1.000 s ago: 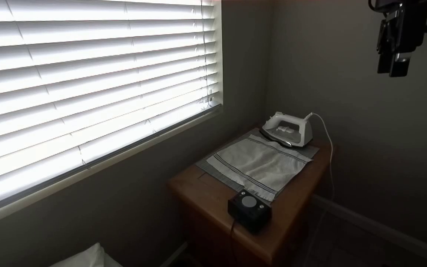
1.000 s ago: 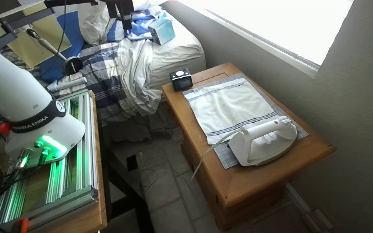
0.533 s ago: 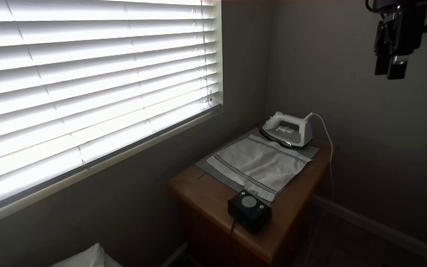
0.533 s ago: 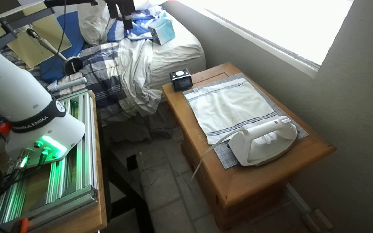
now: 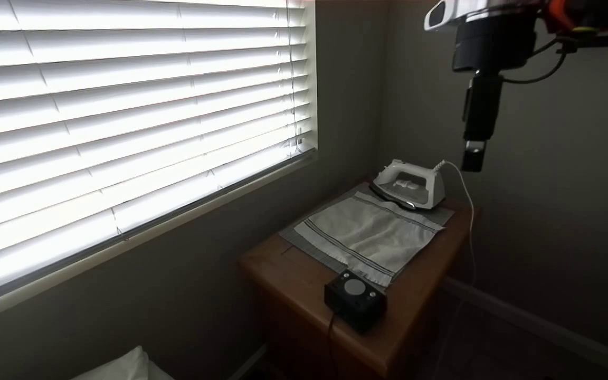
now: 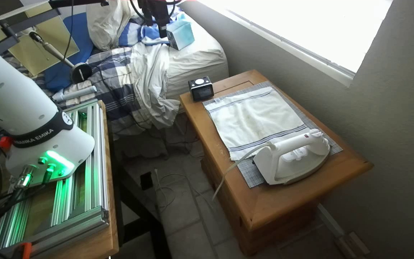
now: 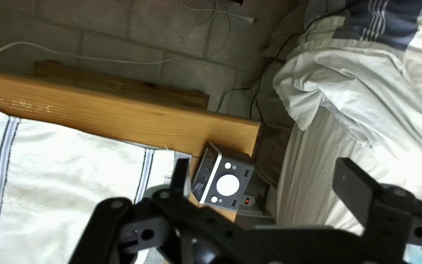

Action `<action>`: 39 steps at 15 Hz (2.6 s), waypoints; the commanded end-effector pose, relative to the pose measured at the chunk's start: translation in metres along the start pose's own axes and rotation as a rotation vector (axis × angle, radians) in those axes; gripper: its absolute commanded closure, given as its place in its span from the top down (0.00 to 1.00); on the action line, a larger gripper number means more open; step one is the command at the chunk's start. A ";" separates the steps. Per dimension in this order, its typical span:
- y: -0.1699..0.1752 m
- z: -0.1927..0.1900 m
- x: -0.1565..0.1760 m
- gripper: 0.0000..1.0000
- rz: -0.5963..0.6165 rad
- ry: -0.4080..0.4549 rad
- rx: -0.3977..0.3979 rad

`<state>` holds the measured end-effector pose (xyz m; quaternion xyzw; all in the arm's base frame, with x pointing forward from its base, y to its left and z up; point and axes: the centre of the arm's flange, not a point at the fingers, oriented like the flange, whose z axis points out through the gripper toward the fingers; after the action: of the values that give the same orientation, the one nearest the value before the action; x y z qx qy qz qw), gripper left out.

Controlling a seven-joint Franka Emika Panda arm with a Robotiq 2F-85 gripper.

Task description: Press a button on the alarm clock.

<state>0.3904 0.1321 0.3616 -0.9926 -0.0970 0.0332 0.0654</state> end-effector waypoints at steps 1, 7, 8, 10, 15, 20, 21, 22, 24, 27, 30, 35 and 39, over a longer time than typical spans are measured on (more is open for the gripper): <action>-0.019 0.032 0.066 1.00 0.099 0.032 0.014; -0.028 0.102 0.129 1.00 0.289 -0.016 -0.033; -0.030 0.113 0.135 1.00 0.237 -0.081 -0.036; -0.021 0.106 0.105 1.00 0.241 -0.042 -0.025; -0.024 0.120 0.120 1.00 0.239 -0.072 -0.020; -0.023 0.134 0.132 1.00 0.283 -0.095 -0.009; -0.020 0.141 0.136 1.00 0.299 -0.090 -0.009; -0.018 0.147 0.139 1.00 0.309 -0.087 -0.003; -0.011 0.159 0.146 0.74 0.345 -0.077 0.003; -0.007 0.179 0.158 0.52 0.390 -0.082 -0.008; -0.009 0.201 0.170 0.30 0.426 -0.095 0.011; -0.012 0.229 0.188 0.00 0.468 -0.115 0.026; -0.011 0.243 0.196 0.00 0.482 -0.142 0.053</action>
<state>0.5455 0.2039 0.1253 -0.9842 0.1240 0.1117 0.0597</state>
